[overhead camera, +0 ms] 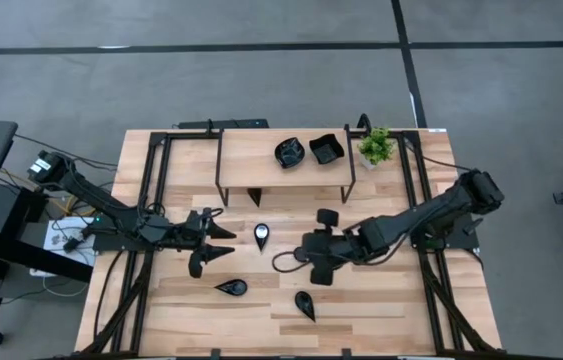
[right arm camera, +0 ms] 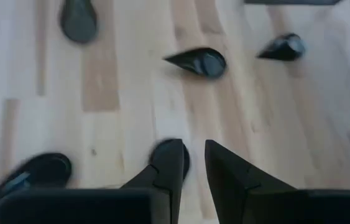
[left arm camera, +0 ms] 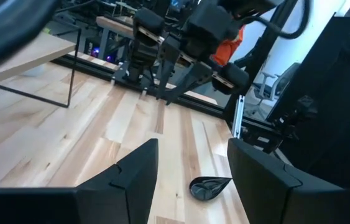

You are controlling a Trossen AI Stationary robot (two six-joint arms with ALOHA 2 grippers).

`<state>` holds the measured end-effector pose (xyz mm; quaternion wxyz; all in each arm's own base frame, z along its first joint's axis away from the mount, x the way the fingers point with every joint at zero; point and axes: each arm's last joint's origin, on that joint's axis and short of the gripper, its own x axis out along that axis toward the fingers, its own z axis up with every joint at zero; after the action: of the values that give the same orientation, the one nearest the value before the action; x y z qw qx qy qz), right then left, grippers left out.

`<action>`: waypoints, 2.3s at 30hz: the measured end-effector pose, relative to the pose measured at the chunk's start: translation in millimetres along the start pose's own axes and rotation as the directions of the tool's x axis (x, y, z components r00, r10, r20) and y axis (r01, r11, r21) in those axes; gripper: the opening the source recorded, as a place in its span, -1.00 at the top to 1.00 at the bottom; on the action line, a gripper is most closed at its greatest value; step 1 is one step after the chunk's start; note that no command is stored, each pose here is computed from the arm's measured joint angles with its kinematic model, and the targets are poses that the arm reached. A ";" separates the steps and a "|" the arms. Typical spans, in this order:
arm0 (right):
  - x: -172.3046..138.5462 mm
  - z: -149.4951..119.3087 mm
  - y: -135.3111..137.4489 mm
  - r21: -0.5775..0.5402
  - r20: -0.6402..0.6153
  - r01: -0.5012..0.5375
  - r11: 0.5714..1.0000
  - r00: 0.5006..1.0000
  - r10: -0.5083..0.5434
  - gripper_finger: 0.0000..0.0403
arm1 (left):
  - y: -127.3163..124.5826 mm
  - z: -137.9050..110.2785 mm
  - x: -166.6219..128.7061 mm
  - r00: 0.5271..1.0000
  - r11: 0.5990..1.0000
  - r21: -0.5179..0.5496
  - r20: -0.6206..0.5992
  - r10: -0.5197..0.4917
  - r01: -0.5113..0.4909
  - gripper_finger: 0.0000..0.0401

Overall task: Pick & Place Mini shaped plates
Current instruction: Put the black drop shaped plate on the shelf

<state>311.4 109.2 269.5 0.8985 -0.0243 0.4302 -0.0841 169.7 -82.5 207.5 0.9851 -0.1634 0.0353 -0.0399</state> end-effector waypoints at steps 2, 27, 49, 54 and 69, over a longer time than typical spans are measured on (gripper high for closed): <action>5.2 8.4 -1.8 0.017 0.001 -0.031 0.999 1.000 0.031 0.68 | -0.2 -0.1 0.0 1.000 1.000 -0.021 -0.002 -0.005 0.005 0.03; 73.3 3.5 22.4 0.184 -0.131 -0.304 0.935 0.935 0.330 0.68 | -6.3 -29.4 10.0 0.981 0.998 -0.015 -0.179 -0.069 0.068 0.03; 99.5 -22.0 13.0 0.063 -0.244 -0.111 0.992 0.962 0.123 0.68 | -6.2 -29.5 10.7 0.983 0.998 -0.012 -0.173 -0.063 0.062 0.03; 97.8 -20.3 16.1 0.052 -0.221 -0.124 0.991 0.966 0.133 0.68 | -6.5 -28.9 10.7 0.984 0.998 -0.015 -0.167 -0.066 0.065 0.03; 108.5 -28.1 24.5 0.032 -0.255 -0.129 0.991 0.958 0.133 0.68 | -6.5 -28.9 10.7 0.984 0.998 -0.015 -0.167 -0.066 0.065 0.03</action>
<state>359.6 115.4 165.6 0.8390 0.0222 0.5428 -0.0301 177.5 -98.9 181.7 0.9761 -0.1651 0.1126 -0.0856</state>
